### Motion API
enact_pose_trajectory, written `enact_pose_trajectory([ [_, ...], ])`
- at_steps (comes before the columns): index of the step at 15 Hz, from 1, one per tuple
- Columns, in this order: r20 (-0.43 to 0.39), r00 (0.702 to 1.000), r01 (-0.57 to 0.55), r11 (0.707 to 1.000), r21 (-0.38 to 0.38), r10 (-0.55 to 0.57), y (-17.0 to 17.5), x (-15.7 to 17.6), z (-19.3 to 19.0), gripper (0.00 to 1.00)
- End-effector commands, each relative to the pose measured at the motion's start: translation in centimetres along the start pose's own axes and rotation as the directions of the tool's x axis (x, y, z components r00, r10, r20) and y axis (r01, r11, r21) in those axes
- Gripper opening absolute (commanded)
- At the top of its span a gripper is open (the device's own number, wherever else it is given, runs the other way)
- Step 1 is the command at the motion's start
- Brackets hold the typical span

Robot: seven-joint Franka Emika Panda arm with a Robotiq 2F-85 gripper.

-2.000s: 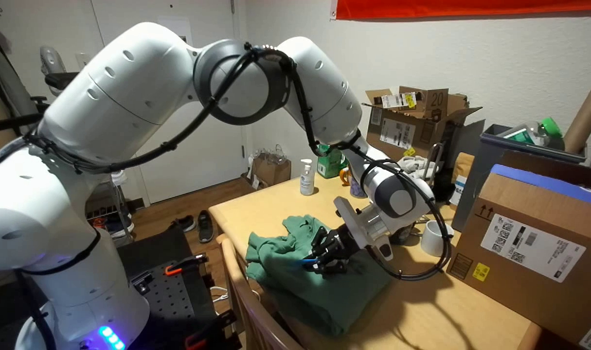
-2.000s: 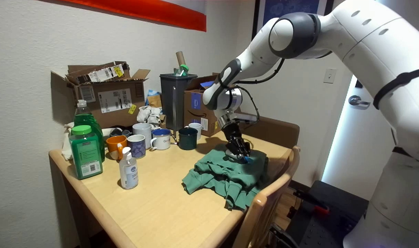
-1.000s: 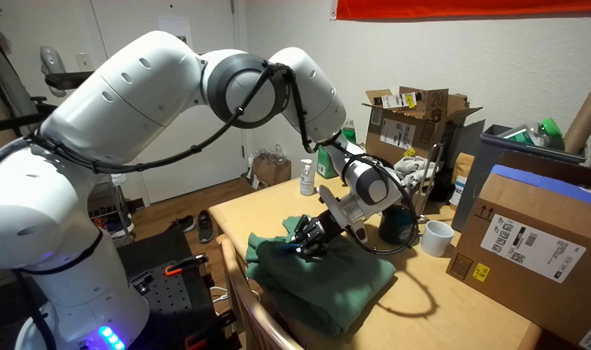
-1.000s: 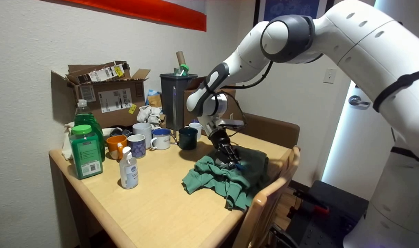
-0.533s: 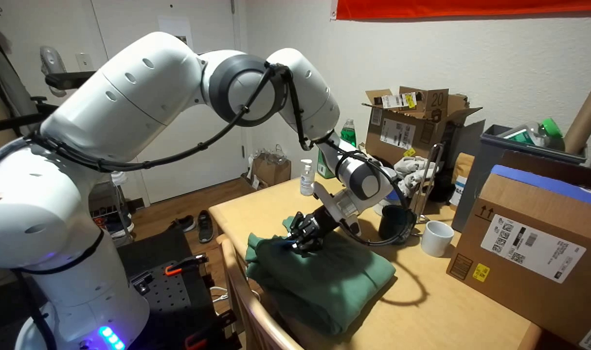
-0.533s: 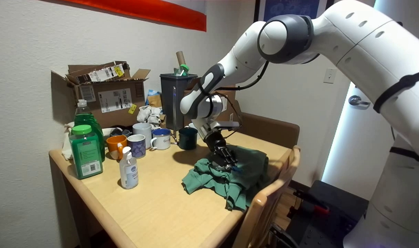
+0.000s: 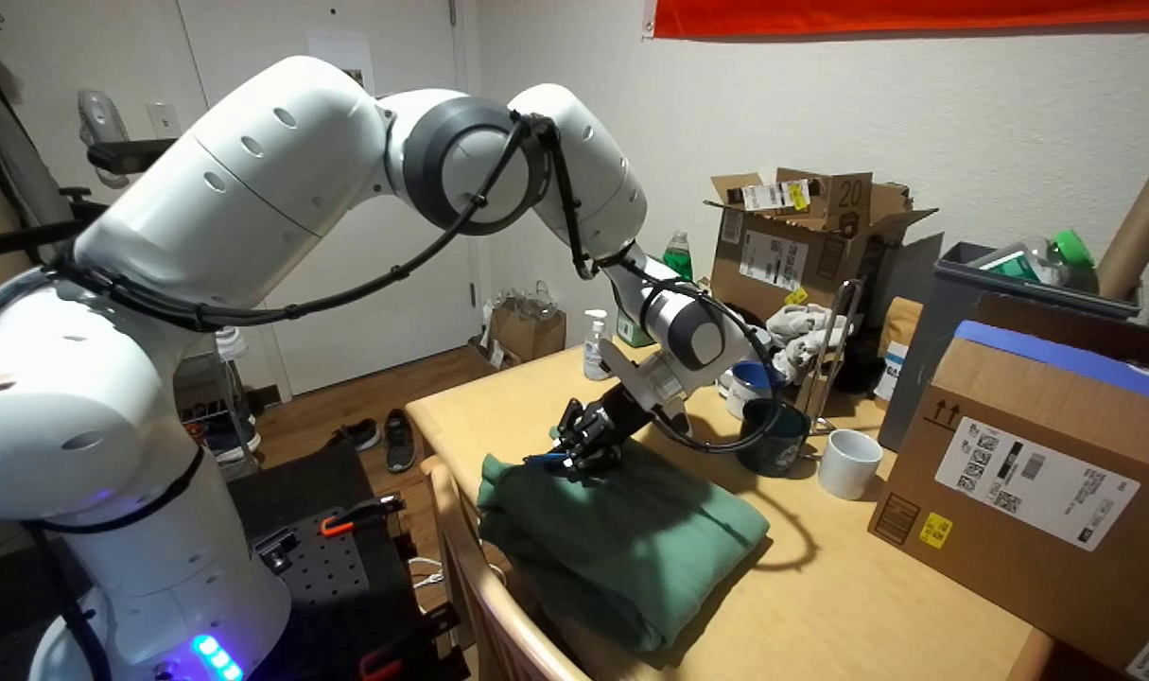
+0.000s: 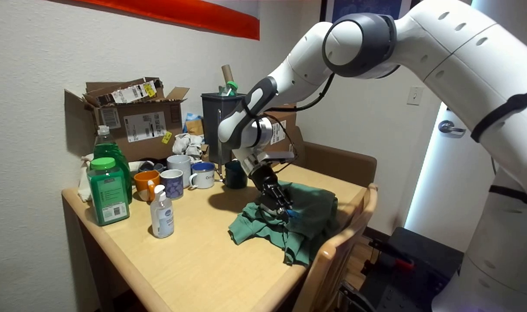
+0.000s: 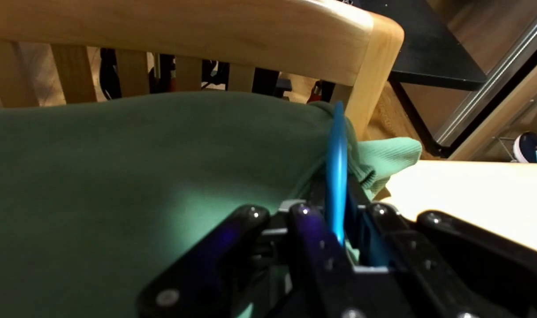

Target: Pick the object next to the sweater and rub it against the sweater

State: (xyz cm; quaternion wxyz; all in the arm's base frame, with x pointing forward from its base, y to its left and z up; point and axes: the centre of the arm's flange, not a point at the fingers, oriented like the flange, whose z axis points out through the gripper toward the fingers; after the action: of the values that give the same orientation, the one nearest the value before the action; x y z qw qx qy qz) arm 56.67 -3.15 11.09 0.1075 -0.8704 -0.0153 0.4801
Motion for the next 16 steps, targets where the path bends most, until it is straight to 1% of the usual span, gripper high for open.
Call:
enact_pose_trajectory([
  [1,0.003,1.000,-0.007,1.000,-0.029,0.007,-2.4,-1.1,0.2,0.03],
  [11,-0.008,0.999,0.034,0.997,-0.074,-0.034,-6.1,-1.5,0.4,0.03],
  [16,-0.021,0.997,0.077,0.993,-0.090,-0.079,-7.5,-3.0,1.0,0.03],
])
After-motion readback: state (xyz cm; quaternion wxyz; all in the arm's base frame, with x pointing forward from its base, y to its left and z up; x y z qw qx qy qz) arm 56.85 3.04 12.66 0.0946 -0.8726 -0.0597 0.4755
